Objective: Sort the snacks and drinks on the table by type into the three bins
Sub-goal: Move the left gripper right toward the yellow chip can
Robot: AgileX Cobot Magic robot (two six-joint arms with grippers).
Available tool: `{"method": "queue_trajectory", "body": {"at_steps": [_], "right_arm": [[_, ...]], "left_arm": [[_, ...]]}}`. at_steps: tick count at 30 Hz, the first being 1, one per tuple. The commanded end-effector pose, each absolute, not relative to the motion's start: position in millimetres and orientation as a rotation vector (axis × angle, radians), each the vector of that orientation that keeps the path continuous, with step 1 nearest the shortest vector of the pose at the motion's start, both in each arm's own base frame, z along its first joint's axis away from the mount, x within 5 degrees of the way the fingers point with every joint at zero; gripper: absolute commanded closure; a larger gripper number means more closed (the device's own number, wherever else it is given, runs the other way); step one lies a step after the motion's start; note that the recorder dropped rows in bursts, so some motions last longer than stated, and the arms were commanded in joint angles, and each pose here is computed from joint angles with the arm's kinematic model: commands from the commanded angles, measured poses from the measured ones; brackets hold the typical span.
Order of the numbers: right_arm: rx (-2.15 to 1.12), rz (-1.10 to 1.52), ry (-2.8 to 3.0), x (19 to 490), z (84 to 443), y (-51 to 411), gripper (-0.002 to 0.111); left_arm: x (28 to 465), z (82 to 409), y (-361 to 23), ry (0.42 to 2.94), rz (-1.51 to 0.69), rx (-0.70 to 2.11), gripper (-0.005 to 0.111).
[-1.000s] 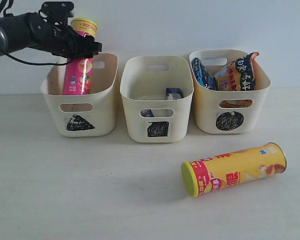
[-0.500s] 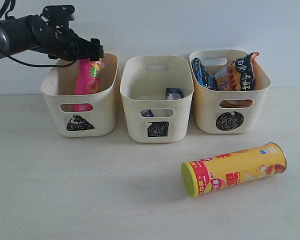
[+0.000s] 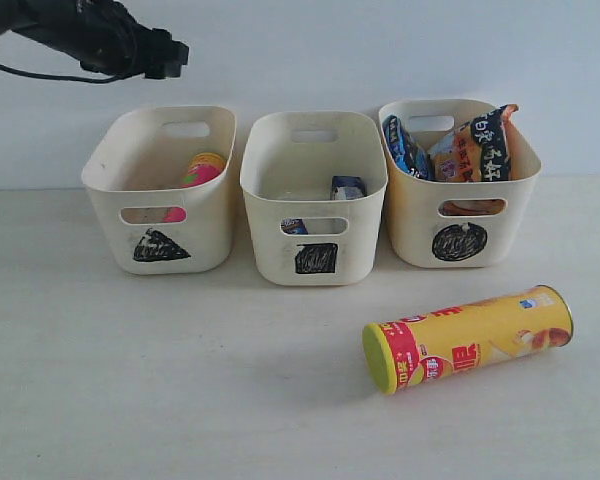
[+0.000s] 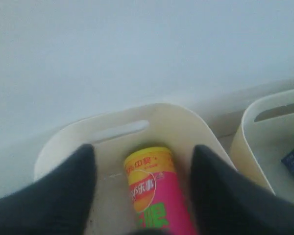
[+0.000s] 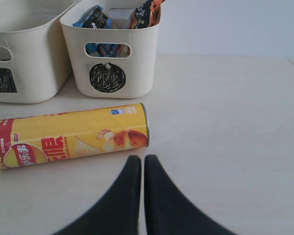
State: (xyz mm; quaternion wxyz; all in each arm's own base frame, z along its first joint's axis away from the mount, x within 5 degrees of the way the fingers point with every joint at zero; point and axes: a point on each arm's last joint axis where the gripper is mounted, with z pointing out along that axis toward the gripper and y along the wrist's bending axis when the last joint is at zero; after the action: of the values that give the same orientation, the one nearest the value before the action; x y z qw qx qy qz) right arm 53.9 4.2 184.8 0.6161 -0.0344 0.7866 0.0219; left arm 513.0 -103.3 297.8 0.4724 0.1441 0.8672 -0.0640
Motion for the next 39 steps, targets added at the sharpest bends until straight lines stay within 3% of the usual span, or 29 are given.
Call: {"method": "queue_trajectory", "body": {"at_steps": [1, 9, 22, 39], "right_arm": [[-0.082, 0.045, 1.804, 54, 184, 4, 0.108], [-0.082, 0.045, 1.804, 54, 184, 4, 0.108], [-0.082, 0.045, 1.804, 54, 184, 4, 0.108], [-0.082, 0.045, 1.804, 54, 184, 4, 0.108]], "left_arm": [[497, 315, -96, 2.202, -0.121, 0.432, 0.101], [455, 336, -95, 2.301, -0.179, 0.518, 0.102], [391, 320, -112, 2.177, -0.379, 0.805, 0.102], [334, 316, -216, 2.003, -0.464, 1.268, 0.102]]}}
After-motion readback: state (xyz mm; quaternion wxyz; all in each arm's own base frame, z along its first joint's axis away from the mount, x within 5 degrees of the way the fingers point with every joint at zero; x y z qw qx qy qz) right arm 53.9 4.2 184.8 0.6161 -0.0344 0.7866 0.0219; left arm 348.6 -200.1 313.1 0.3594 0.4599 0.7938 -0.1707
